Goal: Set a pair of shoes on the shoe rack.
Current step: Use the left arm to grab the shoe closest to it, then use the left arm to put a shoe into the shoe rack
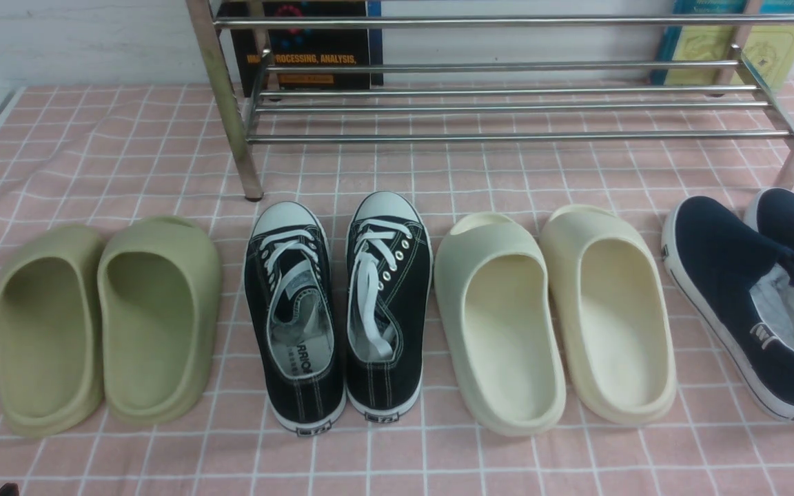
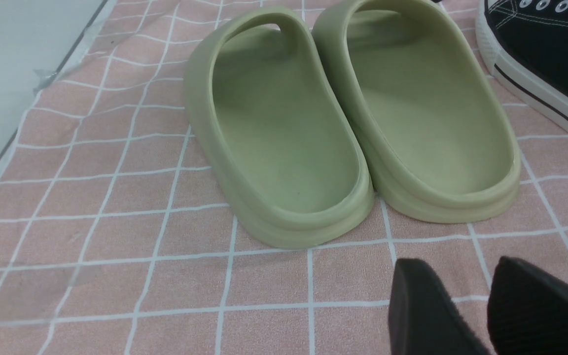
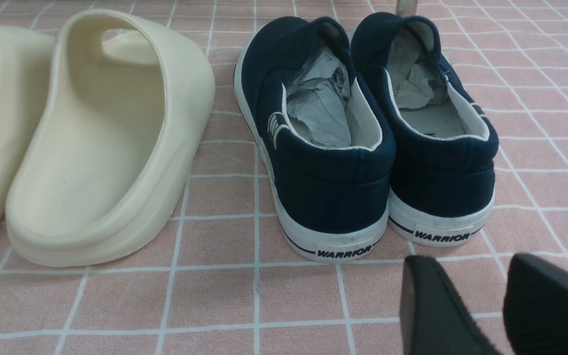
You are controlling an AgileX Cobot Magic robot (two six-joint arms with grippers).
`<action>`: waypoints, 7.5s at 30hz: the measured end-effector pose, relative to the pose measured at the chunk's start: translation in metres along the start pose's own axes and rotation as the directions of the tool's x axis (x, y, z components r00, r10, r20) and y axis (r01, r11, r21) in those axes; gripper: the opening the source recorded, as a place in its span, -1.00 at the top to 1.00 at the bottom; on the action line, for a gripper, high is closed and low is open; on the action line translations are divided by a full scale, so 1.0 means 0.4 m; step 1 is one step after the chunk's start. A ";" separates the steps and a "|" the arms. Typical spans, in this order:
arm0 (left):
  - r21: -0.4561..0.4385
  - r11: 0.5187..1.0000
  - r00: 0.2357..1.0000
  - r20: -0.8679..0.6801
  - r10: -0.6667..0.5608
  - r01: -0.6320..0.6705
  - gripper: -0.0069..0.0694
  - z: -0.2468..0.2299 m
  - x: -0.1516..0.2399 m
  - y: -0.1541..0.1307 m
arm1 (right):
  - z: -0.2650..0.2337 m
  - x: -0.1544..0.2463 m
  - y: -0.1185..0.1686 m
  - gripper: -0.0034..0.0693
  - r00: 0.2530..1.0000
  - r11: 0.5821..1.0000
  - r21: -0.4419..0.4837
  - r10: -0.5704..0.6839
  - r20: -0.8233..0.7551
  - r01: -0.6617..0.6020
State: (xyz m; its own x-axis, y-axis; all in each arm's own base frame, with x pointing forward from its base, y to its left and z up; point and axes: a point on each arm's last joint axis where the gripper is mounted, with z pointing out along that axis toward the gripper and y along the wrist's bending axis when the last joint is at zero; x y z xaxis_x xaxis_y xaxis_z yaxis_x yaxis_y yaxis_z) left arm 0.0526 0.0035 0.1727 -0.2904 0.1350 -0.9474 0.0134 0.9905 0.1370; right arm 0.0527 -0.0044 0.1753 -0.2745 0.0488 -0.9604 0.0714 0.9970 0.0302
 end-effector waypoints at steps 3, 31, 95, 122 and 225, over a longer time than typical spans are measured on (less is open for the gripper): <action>0.000 1.000 1.000 0.000 0.000 0.000 0.19 0.000 0.000 0.000 | 0.000 0.000 0.000 0.25 1.000 1.000 0.000 0.000 0.000 0.000; 0.003 1.000 1.000 0.004 -0.008 0.008 0.19 0.000 -0.001 -0.001 | 0.000 0.000 0.000 0.25 1.000 1.000 0.000 0.000 0.000 0.000; 0.082 0.995 0.730 -0.677 0.092 -0.049 0.21 0.303 -0.525 -0.091 | 0.000 0.000 0.000 0.25 1.000 1.000 0.000 0.000 0.000 0.000; 0.111 0.971 0.529 -0.848 -0.019 0.214 0.74 0.601 -0.295 -0.313 | 0.000 0.000 0.000 0.25 1.000 1.000 0.001 -0.001 0.000 0.001; 0.263 0.962 0.767 -0.631 0.116 0.071 0.80 0.731 -0.507 -0.353 | 0.000 0.000 0.000 0.25 1.000 1.000 0.000 0.000 0.000 0.000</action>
State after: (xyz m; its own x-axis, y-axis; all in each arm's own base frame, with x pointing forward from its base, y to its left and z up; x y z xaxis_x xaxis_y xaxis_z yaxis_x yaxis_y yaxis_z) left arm 0.3893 -0.1559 0.2607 -0.8248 0.2014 -0.5283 0.2440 0.9697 -0.0113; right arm 0.0527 -0.0043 0.1753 -0.2745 0.0492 -0.9603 0.0714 0.9970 0.0307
